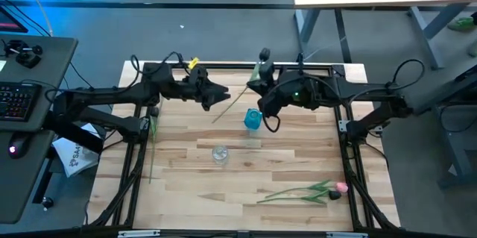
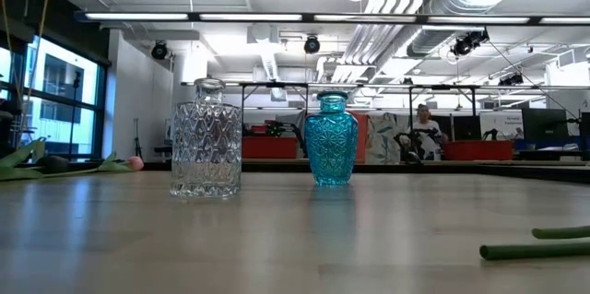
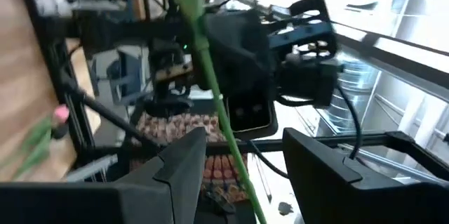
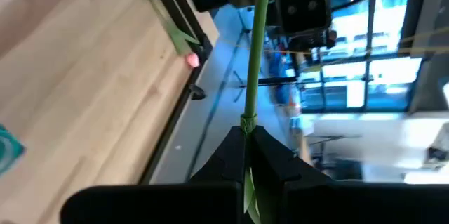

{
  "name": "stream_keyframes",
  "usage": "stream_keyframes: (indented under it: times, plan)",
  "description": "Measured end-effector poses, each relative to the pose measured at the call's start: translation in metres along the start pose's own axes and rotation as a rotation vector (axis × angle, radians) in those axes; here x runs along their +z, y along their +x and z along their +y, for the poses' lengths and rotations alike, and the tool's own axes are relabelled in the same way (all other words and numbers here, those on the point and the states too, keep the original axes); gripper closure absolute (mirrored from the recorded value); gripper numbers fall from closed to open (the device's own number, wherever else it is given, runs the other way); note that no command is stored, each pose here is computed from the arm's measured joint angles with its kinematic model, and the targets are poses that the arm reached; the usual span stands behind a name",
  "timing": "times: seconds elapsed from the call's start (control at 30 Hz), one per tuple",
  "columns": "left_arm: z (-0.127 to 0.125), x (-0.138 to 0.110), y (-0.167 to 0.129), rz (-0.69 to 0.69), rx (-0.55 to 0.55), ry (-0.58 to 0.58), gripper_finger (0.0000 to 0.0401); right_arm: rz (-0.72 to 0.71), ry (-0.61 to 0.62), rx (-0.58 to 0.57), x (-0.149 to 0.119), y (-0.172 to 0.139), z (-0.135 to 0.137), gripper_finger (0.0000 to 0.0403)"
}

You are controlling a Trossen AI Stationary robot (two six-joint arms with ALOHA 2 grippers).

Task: Sort flowers into vase by color
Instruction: Put the right black tulip into the blue vase

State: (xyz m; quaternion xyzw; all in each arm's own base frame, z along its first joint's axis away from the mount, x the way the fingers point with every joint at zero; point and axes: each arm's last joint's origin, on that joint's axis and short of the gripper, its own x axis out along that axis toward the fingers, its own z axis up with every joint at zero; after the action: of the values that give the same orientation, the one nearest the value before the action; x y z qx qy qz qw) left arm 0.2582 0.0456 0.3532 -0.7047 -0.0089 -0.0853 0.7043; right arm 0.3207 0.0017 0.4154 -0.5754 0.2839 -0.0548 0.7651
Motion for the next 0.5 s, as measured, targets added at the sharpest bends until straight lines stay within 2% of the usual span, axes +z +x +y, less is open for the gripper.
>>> stream_keyframes:
  times: [0.23,0.5]
  plan:
    - [0.010,-0.004,0.010,0.022,0.025,-0.015,0.0222,0.007,-0.074,0.018,0.009,0.019,0.007,0.0402]
    - [0.013,-0.005,0.012,0.021,0.038,-0.003,0.0222,-0.014,-0.128,-0.013,0.014,0.024,0.006,0.0402]
